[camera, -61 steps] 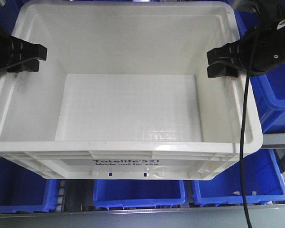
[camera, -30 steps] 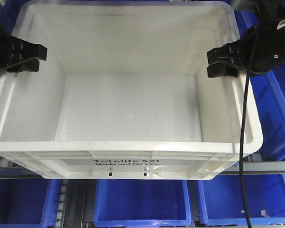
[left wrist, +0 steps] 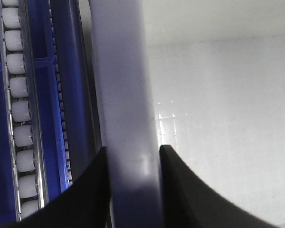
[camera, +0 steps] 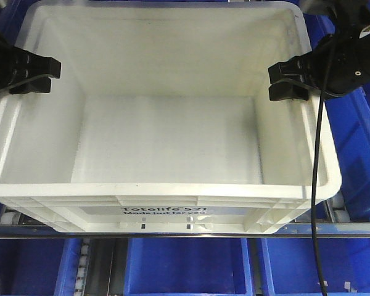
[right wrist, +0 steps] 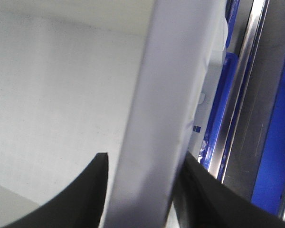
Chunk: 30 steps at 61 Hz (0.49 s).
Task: Move bin from left to right shelf
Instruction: 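Keep holding the tote while the base drives to the other shelf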
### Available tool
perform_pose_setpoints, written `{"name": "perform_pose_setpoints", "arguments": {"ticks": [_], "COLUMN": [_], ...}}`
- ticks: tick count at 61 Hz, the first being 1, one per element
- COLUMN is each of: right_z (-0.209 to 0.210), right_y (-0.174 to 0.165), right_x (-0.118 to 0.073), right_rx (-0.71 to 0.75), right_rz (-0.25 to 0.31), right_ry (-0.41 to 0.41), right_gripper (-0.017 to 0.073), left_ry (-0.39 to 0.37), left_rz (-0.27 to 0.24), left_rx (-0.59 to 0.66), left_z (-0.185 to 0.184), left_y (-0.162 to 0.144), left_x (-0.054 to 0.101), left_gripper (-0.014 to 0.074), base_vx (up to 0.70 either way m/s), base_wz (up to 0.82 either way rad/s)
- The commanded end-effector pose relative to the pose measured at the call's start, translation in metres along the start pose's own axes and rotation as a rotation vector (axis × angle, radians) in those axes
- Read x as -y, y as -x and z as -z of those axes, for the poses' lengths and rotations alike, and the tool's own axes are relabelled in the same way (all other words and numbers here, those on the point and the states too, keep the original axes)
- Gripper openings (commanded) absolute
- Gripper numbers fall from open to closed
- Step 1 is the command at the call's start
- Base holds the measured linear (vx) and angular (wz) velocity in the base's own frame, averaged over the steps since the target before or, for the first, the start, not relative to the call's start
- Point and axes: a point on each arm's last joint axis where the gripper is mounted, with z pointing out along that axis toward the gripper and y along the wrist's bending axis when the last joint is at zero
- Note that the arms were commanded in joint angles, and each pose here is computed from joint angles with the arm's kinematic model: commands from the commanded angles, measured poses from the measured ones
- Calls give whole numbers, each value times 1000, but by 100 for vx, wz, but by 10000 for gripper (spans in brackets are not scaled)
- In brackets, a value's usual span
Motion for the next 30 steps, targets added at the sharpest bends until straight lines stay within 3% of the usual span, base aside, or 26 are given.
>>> {"name": "perform_pose_setpoints", "arguments": {"ticks": [1,30], "right_z": [24,24], "right_y": [13,13], "right_x": [-5,-5], "right_rx": [149,149], "right_rz": [36,36], "right_ry": [-10,-10], "right_gripper": [-4,-4], "left_ry": [-18,-18], "left_rz": [-41,-41], "left_rx": [177,177], "left_z": [27,27], "left_y": [14,14], "left_x": [6,6], "left_gripper": [-8,-8], "base_vx": [0,0], "base_wz": [0,0]}}
